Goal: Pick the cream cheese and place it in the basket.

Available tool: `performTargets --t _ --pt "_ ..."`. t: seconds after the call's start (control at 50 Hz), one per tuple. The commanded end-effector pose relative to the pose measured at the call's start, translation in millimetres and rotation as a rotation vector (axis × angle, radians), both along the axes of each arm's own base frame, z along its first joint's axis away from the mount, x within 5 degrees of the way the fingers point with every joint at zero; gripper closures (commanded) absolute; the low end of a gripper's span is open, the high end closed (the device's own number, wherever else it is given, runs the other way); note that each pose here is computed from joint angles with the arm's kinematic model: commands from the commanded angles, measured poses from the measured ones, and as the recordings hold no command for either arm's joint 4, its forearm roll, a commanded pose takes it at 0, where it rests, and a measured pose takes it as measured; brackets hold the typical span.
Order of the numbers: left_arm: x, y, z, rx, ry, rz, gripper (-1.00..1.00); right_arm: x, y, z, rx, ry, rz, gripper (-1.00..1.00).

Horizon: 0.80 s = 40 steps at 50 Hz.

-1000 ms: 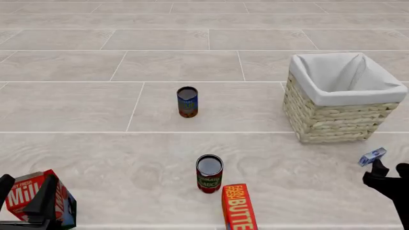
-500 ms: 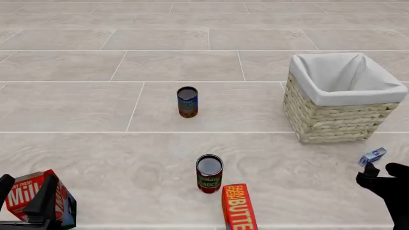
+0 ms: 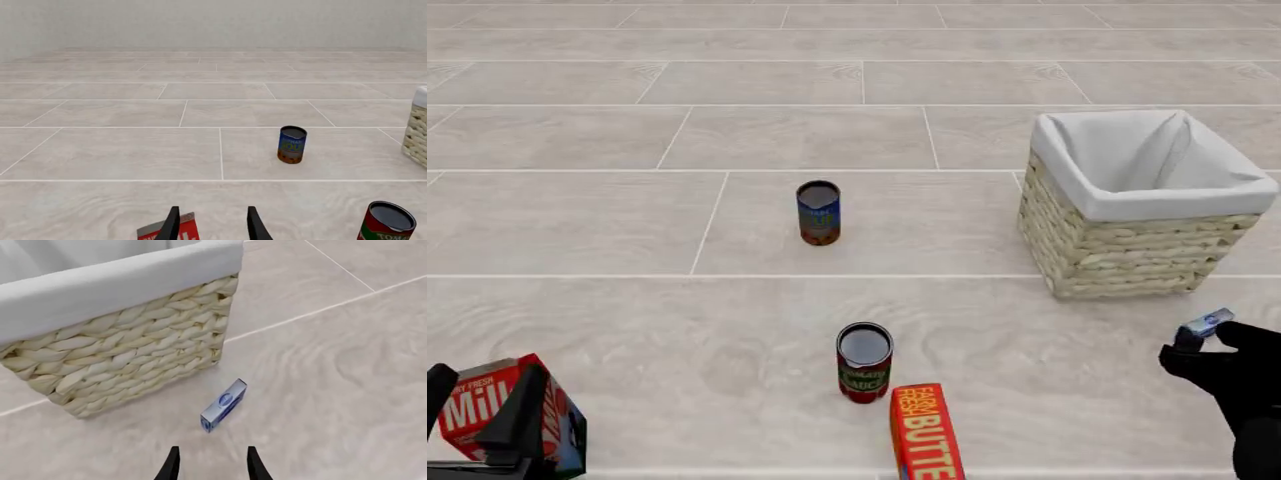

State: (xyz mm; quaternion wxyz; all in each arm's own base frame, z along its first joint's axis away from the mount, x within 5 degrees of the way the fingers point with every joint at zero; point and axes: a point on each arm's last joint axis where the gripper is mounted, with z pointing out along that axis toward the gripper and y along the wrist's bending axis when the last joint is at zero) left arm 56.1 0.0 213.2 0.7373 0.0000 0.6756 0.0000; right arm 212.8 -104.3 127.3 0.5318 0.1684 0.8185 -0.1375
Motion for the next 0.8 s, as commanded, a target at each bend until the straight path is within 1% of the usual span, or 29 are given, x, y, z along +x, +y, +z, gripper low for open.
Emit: performTargets --t 0.02,0.14,0.44,0.62,0.68,0.74,0.76,0.8 --pt "0.0 0.0 0.0 0.000 0.000 0.000 -1.00 10.4 -3.4 -10.3 0.001 0.022 0.010 -1.00" --pt "0.0 0.0 0.0 0.000 0.000 0.000 -1.00 17.1 -7.1 -15.9 0.007 0.029 0.007 -1.00" --pt "0.0 0.0 0.0 0.000 0.000 0.000 -1.00 22.4 -11.8 -30.8 0.014 0.054 0.002 -1.00" --pt "0.0 0.0 0.0 0.000 0.000 0.000 -1.00 27.0 -13.0 -32.2 0.011 0.063 0.009 -1.00" --pt "0.0 0.0 0.0 0.000 0.000 0.000 -1.00 31.3 -13.8 -35.0 0.006 0.078 0.019 -1.00" --pt "0.0 0.0 0.0 0.000 0.000 0.000 -1.00 36.6 -13.8 -37.8 0.013 0.090 0.026 -1.00" --pt "0.0 0.0 0.0 0.000 0.000 0.000 -1.00 38.7 -13.5 -38.3 0.024 0.089 0.026 -1.00" --pt "0.0 0.0 0.0 0.000 0.000 0.000 -1.00 40.8 -13.3 -39.4 0.023 0.094 0.031 -1.00"
